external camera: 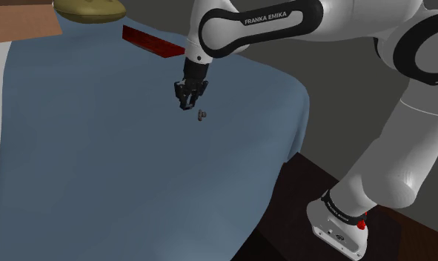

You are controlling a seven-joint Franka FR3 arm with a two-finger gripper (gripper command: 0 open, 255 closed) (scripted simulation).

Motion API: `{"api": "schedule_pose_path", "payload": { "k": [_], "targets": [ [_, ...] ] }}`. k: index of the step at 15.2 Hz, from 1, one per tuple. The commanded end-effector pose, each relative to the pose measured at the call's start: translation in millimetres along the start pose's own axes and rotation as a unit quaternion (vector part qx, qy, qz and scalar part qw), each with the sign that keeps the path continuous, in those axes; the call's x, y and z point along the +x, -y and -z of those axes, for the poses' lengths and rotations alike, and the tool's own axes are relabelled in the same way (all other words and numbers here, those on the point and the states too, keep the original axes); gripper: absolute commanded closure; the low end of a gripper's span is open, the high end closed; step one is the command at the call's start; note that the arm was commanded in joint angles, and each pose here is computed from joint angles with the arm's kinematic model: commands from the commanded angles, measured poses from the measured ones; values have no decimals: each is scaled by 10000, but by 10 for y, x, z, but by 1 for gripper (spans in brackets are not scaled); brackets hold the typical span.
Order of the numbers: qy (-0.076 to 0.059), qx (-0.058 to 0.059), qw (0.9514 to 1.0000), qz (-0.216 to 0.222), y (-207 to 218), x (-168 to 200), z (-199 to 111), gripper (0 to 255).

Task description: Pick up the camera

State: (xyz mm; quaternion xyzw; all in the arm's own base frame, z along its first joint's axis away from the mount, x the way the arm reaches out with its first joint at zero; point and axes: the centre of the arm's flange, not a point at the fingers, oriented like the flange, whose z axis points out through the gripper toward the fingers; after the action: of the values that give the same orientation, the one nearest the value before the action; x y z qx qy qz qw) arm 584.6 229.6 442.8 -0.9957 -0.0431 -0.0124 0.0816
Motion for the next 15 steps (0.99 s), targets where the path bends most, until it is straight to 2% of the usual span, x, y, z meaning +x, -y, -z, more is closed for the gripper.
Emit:
{"api": "schedule_pose_path", "payload": {
  "k": [1,5,15],
  "targets": [
    [5,-1,10000,0,-1,-1,-5,255],
    [5,-1,10000,0,2,-2,-4,255],
    [5,-1,10000,0,88,15,517,255]
  ]
}}
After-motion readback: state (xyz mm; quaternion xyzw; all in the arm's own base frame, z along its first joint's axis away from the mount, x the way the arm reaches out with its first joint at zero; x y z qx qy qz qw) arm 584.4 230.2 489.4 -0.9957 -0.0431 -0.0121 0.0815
